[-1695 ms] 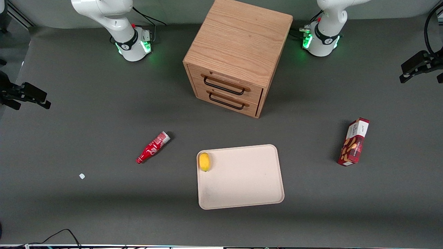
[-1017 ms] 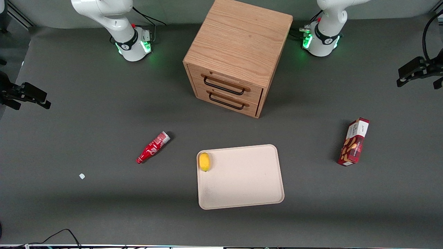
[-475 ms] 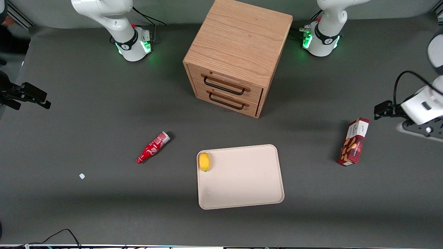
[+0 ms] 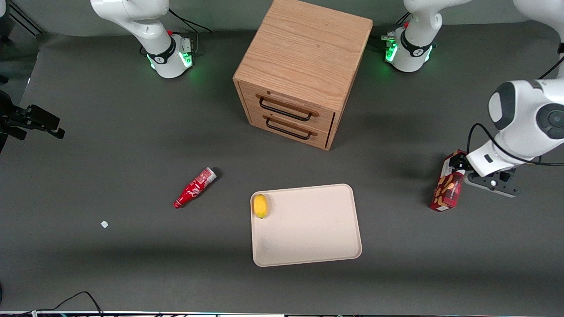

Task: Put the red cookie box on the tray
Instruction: 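Lower the open left gripper around the top of the red box, then close the left gripper on the red box and lift it, then carry the held red box over the white tray's corner, then lower the red box onto the tray and open the left gripper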

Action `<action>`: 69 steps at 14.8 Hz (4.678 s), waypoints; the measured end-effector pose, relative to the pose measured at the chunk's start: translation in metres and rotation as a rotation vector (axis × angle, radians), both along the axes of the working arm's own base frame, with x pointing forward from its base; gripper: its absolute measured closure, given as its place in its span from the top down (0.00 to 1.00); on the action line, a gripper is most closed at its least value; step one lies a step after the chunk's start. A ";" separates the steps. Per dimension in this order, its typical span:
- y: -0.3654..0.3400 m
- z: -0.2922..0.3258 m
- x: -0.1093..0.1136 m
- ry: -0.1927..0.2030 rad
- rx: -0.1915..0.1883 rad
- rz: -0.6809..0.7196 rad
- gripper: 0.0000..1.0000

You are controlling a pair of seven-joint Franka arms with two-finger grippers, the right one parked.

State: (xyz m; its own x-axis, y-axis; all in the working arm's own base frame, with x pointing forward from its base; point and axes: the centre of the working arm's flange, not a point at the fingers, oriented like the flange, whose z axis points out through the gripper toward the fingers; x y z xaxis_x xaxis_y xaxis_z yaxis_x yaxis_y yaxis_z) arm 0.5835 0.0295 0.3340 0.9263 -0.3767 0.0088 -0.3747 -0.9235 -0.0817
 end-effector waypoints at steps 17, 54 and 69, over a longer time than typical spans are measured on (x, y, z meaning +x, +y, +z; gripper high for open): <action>0.013 -0.102 -0.014 0.002 -0.023 -0.010 0.64; -0.310 0.005 0.109 -0.022 -0.178 0.438 0.16; -0.329 -0.098 0.105 0.015 -0.148 0.508 0.16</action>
